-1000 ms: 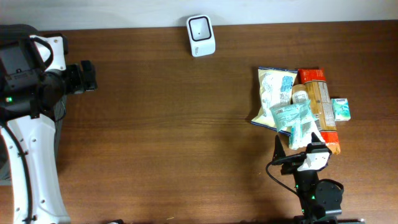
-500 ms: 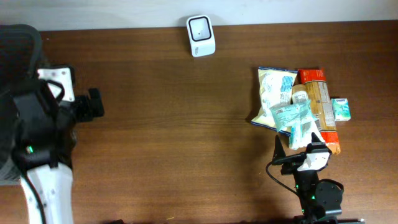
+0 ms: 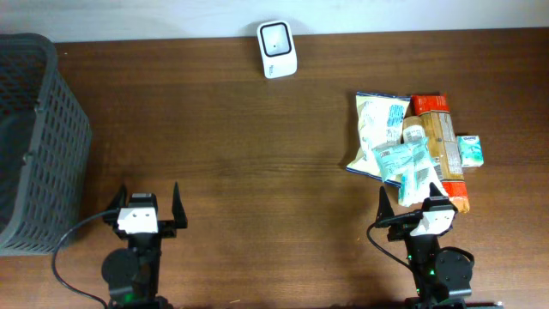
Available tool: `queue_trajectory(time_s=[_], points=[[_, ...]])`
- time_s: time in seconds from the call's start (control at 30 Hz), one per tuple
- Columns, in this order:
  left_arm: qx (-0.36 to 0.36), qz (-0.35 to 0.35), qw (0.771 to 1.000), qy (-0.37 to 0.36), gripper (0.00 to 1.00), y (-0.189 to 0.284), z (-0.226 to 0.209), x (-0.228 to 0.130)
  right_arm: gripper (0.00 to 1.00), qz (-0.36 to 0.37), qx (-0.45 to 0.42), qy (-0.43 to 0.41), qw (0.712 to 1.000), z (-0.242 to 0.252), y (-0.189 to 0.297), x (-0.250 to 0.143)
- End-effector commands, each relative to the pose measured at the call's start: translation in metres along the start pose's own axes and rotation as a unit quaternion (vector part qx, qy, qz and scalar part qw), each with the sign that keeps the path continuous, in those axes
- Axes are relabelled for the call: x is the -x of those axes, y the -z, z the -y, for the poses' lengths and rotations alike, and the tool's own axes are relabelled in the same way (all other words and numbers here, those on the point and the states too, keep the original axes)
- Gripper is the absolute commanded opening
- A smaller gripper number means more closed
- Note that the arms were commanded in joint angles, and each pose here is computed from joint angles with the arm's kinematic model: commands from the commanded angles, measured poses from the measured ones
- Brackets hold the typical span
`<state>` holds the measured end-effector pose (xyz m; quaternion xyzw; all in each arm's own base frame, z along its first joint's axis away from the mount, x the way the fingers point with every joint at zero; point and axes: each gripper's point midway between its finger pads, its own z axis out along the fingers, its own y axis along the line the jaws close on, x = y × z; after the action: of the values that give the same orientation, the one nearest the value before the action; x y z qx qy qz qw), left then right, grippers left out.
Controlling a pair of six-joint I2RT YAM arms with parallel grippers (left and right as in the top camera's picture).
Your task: Scan the item barcode
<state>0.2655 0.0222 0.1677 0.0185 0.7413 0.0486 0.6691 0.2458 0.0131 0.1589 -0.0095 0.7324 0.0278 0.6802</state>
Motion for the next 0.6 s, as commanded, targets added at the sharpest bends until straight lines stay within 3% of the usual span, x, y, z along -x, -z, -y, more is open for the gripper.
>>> queue_trajectory(time_s=[0.0,0.1,0.2,0.57], points=[[0.006,0.0,1.0,0.0,0.99,0.006,0.001,-0.015,0.99,-0.002,0.0,-0.005,1.0,0.001,0.0,-0.003],[0.001,-0.022,1.0,0.003,0.99,0.013,0.004,-0.027,0.99,-0.002,0.0,-0.005,1.0,0.001,0.0,-0.003],[-0.002,0.021,1.0,-0.002,0.99,0.019,0.006,-0.008,0.99,-0.002,0.0,-0.005,1.0,0.001,0.0,-0.003],[-0.007,0.016,1.0,-0.002,0.99,0.019,0.009,-0.01,0.99,-0.002,0.0,-0.005,1.0,0.001,0.0,-0.003]])
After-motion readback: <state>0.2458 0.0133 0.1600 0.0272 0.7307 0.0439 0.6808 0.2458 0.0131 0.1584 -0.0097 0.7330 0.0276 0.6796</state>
